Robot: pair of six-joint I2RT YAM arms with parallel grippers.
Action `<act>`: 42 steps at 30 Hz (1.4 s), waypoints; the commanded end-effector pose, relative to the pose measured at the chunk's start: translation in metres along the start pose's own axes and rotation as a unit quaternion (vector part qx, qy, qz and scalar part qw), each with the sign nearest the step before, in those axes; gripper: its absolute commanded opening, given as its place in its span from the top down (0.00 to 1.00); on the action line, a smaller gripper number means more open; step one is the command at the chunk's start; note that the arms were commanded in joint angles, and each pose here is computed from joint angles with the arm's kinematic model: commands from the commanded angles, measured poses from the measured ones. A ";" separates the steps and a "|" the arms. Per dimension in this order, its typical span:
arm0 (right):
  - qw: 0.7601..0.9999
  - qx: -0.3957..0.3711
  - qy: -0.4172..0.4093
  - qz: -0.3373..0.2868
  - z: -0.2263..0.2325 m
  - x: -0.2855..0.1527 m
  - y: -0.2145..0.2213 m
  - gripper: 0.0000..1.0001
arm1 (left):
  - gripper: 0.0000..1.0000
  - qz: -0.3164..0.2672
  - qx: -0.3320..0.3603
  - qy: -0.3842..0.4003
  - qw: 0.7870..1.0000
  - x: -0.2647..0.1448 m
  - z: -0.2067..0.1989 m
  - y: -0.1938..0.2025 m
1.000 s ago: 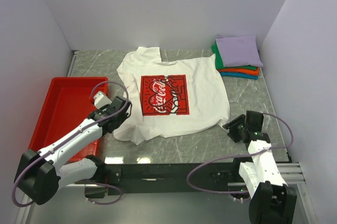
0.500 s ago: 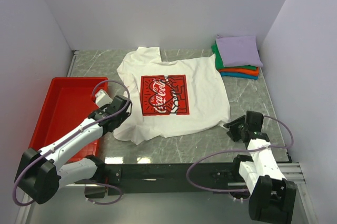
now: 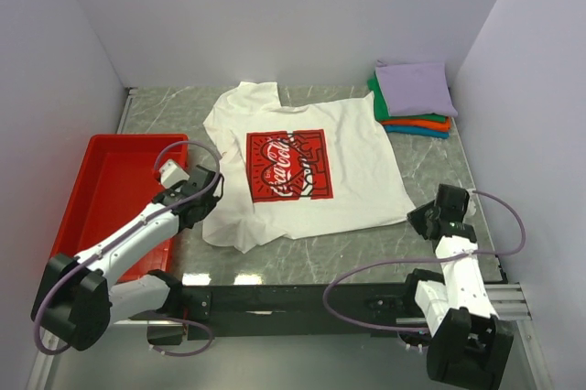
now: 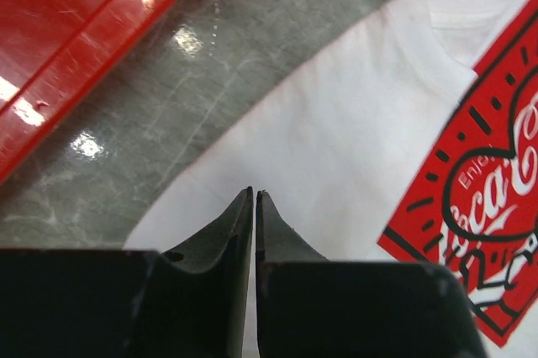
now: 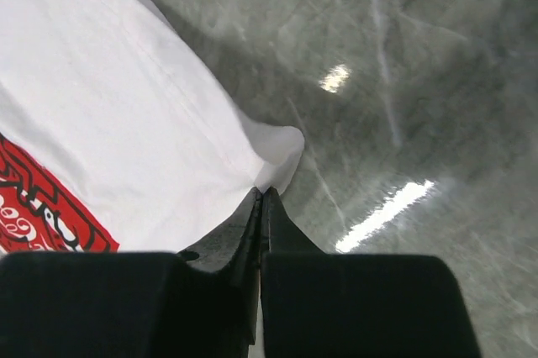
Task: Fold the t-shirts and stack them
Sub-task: Flatten the tshirt out
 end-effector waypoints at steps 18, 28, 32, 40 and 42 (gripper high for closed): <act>0.997 0.030 0.012 -0.068 -0.009 -0.046 -0.037 0.86 | 0.60 0.031 0.051 -0.022 0.998 0.045 -0.044 0.014; 0.996 -0.012 -0.061 -0.063 0.012 -0.045 -0.051 0.54 | 0.60 0.047 0.071 0.006 0.996 0.051 -0.066 0.023; 0.994 -0.010 -0.087 -0.059 0.019 -0.042 -0.053 0.53 | 0.74 0.028 0.091 -0.041 0.995 0.062 -0.070 0.029; 0.990 -0.022 -0.125 -0.054 0.038 -0.035 -0.059 0.53 | 0.99 -0.010 0.116 -0.148 0.982 0.072 -0.032 0.053; 0.991 -0.024 -0.124 -0.049 0.040 -0.031 -0.058 0.53 | 0.99 -0.021 0.105 -0.158 0.982 0.066 -0.021 0.054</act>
Point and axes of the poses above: each gripper's point midway between its finger pads, its own x axis out along the fingers, its own z axis along the line the jaws close on, y = z × x, the point moved 7 cm from there along -x, back along the fingers, and after that the axes turned 13 degrees about -x, right-handed, at the moved point
